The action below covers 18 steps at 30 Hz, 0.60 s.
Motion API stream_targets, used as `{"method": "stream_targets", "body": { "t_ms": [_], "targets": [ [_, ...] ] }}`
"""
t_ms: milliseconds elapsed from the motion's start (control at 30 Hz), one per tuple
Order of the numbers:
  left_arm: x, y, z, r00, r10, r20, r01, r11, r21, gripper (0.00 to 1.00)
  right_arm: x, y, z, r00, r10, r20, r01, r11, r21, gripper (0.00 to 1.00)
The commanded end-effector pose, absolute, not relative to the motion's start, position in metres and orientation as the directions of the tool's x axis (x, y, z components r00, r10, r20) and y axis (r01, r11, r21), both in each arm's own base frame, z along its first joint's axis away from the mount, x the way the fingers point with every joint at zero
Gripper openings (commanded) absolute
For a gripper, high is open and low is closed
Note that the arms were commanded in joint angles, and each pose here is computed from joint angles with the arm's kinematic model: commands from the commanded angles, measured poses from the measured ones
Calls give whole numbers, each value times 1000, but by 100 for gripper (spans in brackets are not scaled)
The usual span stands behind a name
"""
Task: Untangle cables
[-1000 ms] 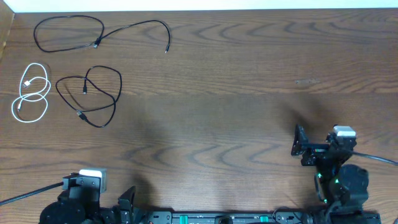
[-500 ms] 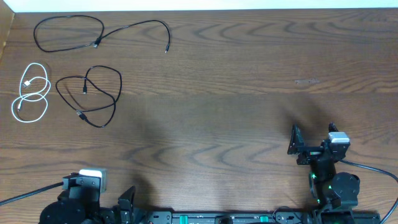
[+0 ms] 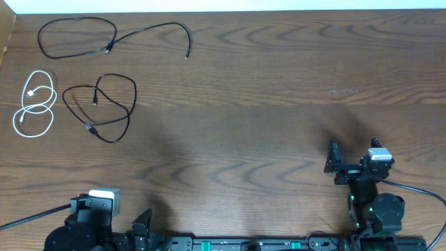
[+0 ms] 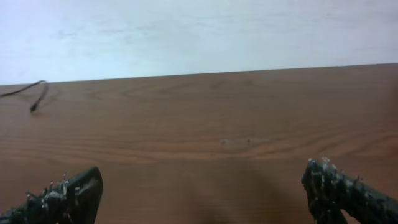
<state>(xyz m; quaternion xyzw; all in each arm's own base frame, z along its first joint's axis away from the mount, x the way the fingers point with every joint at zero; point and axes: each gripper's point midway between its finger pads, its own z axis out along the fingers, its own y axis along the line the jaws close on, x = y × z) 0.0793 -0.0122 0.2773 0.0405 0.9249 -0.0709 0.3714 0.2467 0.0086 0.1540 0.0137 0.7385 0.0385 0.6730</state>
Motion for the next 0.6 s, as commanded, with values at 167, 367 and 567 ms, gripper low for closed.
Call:
{"method": "stream_targets", "body": {
  "t_ms": [167, 367, 567],
  "targets": [
    [80, -11, 278, -719, 12, -695, 117, 988, -104, 94, 247, 5, 152, -93, 15, -996, -25, 1000, 17, 99],
    [80, -11, 278, -719, 12, -695, 117, 988, -104, 93, 247, 6, 152, -96, 9, -995, -29, 1000, 12, 99],
    [80, -11, 278, -719, 12, -695, 117, 988, -104, 94, 247, 7, 152, -96, 9, -995, -33, 999, 12, 99]
  ]
}}
